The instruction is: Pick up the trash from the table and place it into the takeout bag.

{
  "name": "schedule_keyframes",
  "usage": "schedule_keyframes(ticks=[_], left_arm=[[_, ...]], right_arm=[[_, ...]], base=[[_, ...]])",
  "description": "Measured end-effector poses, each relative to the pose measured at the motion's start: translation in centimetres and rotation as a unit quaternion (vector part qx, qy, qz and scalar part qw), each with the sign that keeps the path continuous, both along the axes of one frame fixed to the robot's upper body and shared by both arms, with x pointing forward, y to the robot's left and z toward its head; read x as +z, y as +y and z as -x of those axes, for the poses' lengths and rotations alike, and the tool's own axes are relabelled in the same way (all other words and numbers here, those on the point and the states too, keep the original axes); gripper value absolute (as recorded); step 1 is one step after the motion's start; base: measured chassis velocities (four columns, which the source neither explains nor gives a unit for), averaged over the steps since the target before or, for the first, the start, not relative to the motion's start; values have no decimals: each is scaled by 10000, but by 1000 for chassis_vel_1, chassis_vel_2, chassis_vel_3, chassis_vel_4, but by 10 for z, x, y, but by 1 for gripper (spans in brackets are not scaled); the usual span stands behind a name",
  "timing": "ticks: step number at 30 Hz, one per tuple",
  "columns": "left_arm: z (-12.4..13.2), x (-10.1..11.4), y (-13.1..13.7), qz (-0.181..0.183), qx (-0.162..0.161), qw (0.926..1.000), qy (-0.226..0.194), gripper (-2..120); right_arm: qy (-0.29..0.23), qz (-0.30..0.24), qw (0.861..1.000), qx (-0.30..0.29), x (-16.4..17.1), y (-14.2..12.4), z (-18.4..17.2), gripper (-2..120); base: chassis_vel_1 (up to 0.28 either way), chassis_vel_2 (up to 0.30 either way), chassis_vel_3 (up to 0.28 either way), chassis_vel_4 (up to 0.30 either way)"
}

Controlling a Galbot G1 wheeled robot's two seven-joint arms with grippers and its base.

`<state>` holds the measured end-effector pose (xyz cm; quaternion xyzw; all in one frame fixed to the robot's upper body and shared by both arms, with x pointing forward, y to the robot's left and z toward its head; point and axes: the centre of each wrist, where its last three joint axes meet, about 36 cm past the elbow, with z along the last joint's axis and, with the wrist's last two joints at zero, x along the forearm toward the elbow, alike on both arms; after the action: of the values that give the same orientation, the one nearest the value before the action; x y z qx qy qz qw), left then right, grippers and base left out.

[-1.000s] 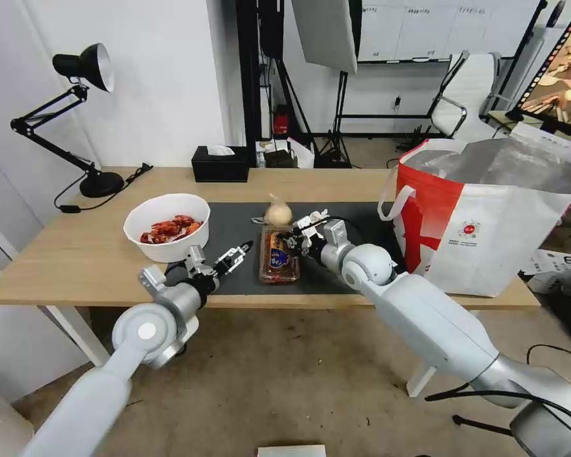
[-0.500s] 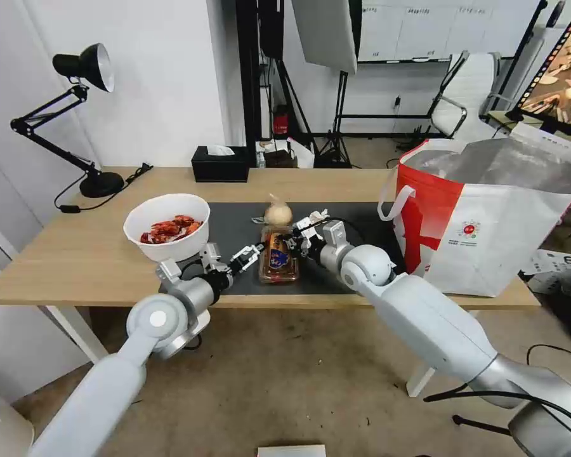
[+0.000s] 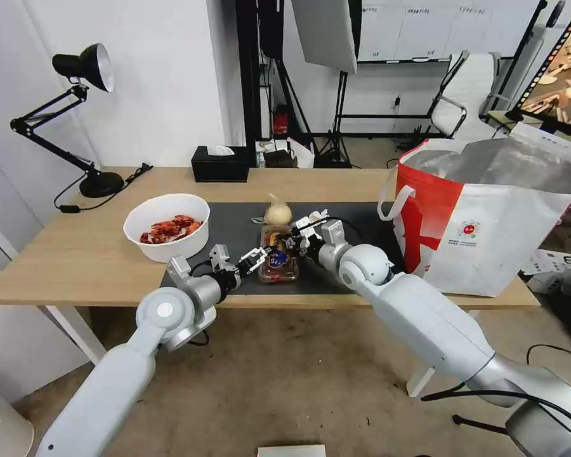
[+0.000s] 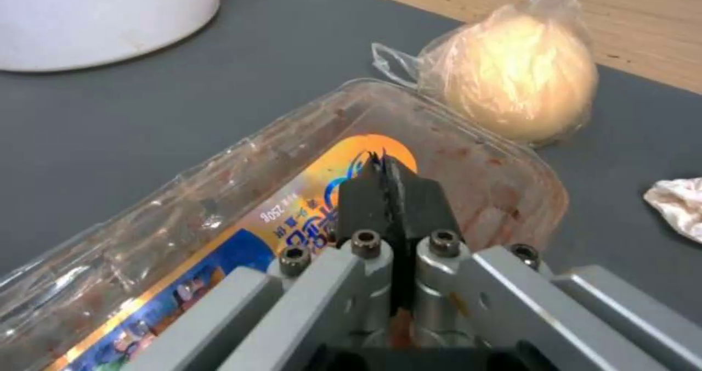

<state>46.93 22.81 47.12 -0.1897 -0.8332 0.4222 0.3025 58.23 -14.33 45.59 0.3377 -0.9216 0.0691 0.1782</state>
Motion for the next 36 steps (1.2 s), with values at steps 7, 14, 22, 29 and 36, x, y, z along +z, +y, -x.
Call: schedule_keyframes(ticks=[7,14,22,29,36], left_arm=[[0,-2,-1,48,-31,10000,59,93],[-1,-4,-1,34,-20,9999,93,69],[1,-10,0,6,44,9998,179,38],[2,-10,2,-5,103,9998,184,15],[6,-9,3,14,172,9997,148,0]], right_arm=[[6,9,10000,0,0,1,0,0],[7,6,10000,-17,0,1,0,0],[38,-37,10000,-16,-1,3,2,0],[63,-97,9999,-15,0,2,5,0],[74,-820,9962,-286,3,0,11,0]], base=[[0,0,0,0],[0,0,0,0],[0,0,0,0],[0,0,0,0],[0,0,0,0]])
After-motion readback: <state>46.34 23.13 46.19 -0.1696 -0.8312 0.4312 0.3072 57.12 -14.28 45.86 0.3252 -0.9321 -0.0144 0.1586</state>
